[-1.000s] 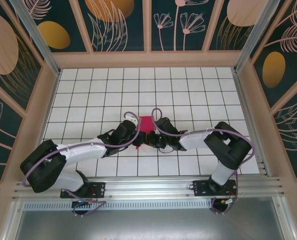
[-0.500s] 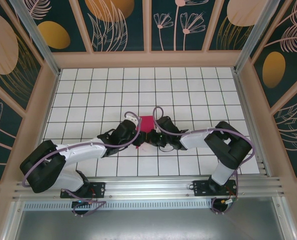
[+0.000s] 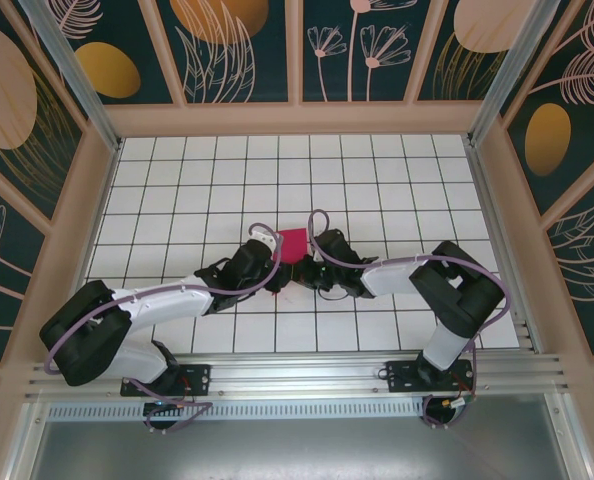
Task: Fold a paper plane with a square sheet of paper (pick it up from the middle)
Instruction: Third fold the triangle at the center of the table.
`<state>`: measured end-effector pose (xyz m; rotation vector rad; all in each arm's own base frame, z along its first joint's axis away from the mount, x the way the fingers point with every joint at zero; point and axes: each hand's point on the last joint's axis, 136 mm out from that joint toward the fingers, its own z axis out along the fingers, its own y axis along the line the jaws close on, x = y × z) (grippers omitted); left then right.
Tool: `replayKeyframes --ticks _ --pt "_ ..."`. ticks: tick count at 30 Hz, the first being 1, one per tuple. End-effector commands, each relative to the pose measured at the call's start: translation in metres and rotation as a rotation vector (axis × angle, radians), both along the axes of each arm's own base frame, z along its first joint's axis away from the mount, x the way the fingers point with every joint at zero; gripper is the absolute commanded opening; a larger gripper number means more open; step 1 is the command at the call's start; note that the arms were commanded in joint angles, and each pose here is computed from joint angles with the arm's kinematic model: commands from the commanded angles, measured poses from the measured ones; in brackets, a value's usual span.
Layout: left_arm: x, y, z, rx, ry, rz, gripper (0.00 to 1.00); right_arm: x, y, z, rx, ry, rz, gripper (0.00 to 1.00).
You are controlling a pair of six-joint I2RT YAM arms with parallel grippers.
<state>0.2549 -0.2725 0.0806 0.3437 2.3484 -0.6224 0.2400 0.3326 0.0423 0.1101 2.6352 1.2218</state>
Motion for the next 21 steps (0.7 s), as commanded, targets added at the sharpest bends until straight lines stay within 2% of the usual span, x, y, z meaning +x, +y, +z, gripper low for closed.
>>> replayKeyframes --ticks 1,8,10,13,14,21 --pt "0.000 -0.009 0.010 -0.017 -0.020 -0.063 0.41 0.005 0.005 0.003 0.014 0.000 0.009 0.12" --pt "0.007 -0.003 0.006 0.008 -0.025 -0.053 0.31 0.004 0.001 0.001 -0.002 -0.003 0.007 0.12" --pt "0.009 -0.003 0.005 0.007 -0.018 -0.062 0.25 0.004 0.002 0.001 0.001 0.000 0.010 0.12" --pt "0.010 -0.006 0.004 0.006 -0.018 -0.083 0.23 0.003 0.001 0.000 0.001 0.000 0.011 0.12" --pt "0.009 -0.008 0.004 0.009 -0.019 -0.096 0.19 0.003 0.001 0.000 -0.001 0.001 0.010 0.12" --pt "0.011 -0.008 -0.002 0.022 -0.008 -0.104 0.16 0.004 0.002 0.001 0.000 0.000 0.012 0.12"
